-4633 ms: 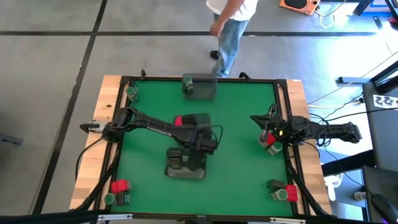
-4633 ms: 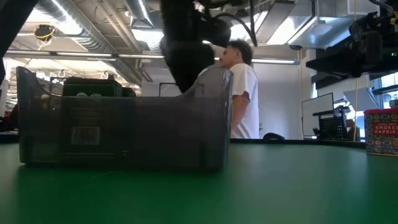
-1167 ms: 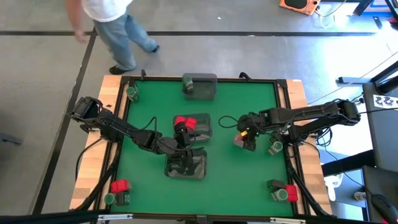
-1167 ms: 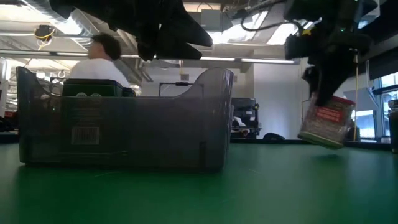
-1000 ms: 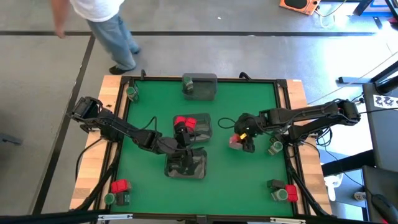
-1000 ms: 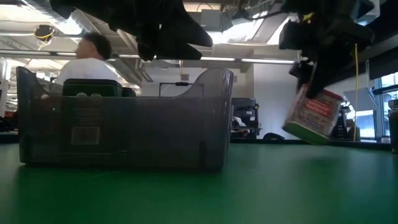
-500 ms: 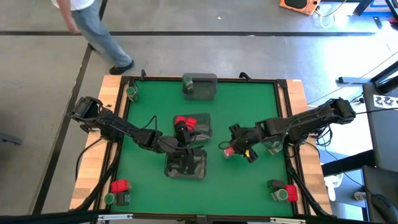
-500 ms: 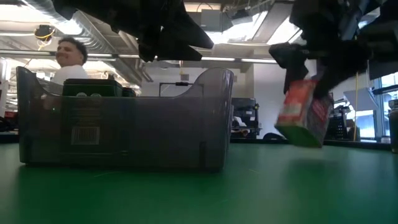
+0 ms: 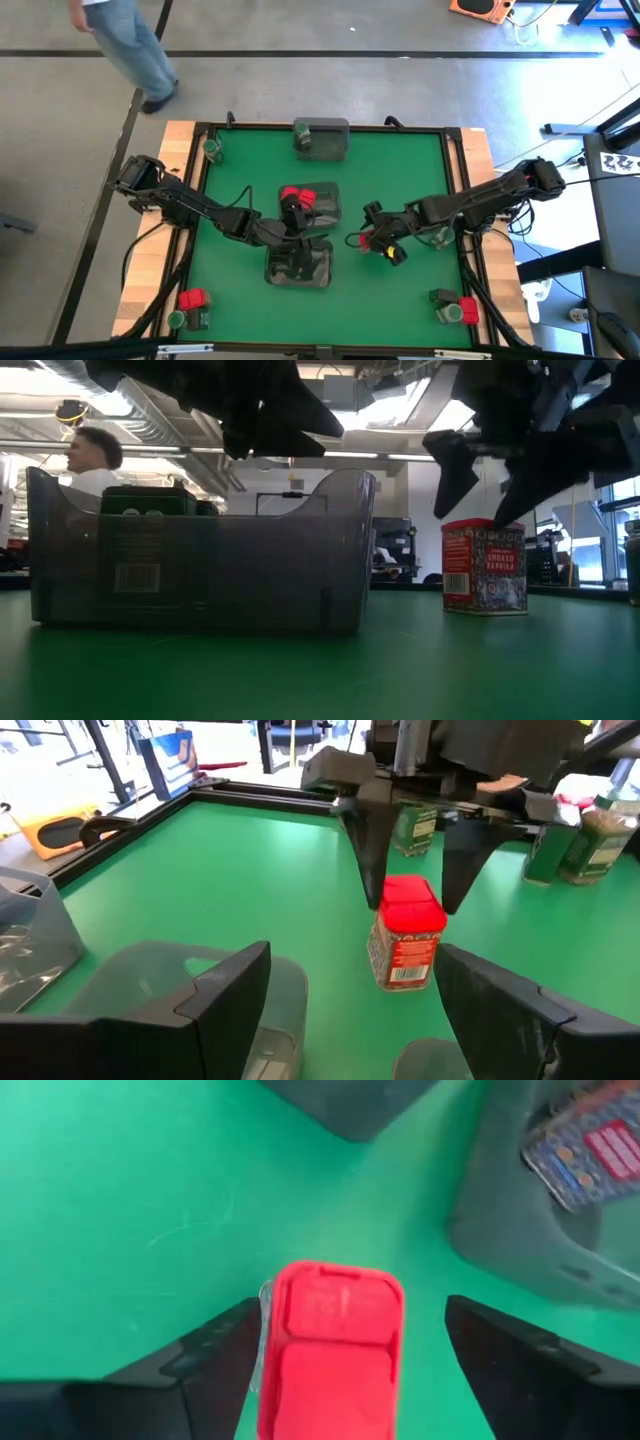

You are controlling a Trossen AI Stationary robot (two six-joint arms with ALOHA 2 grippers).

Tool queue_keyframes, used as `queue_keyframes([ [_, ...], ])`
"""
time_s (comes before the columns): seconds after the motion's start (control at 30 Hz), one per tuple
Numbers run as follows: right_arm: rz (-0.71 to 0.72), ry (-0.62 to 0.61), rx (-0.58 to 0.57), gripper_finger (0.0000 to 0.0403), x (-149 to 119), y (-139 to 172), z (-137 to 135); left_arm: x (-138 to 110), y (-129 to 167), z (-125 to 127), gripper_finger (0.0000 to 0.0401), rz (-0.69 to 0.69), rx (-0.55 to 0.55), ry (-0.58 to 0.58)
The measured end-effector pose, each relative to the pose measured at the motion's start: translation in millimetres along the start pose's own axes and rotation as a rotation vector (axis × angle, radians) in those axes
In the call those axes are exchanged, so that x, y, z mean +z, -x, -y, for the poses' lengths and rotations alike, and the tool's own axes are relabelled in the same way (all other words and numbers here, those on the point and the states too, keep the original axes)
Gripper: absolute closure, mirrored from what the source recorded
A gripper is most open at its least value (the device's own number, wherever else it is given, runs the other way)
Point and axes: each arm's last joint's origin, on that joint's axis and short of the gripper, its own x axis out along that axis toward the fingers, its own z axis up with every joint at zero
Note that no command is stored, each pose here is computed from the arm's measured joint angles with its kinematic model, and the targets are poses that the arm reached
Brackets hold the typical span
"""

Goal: Sort spices by type
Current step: Put the red seasoning can into the middle gray bin

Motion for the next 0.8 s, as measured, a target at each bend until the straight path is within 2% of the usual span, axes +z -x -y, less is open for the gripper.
queue_keyframes([
  [0.17,-0.092,-0.152,0.046,0.0081,9.5,33.2,1.7,1.8,-1.5,1.1,0.0121,0.028,-0.007,0.053],
  [0.27,-0.156,-0.207,0.162,0.0083,2.9,50.1,-2.4,4.2,-6.9,5.3,0.0121,0.033,-0.015,0.059],
  [0.37,-0.177,-0.302,0.209,0.0083,-8.4,62.8,-6.7,8.0,-21.0,12.2,0.0121,0.032,-0.007,0.03],
  [0.53,-0.136,-0.424,0.181,0.0084,-38.0,80.8,-15.8,20.7,-53.7,28.9,0.0121,0.002,0.012,-0.03],
  [0.7,-0.049,-0.474,0.117,0.0084,-62.2,83.2,-21.4,34.5,-87.1,43.7,0.0121,-0.143,0.042,-0.061],
  [0.8,-0.02,-0.475,0.084,0.0084,-71.0,80.6,-23.5,44.8,-106.0,49.8,0.0121,-0.234,0.052,-0.038],
])
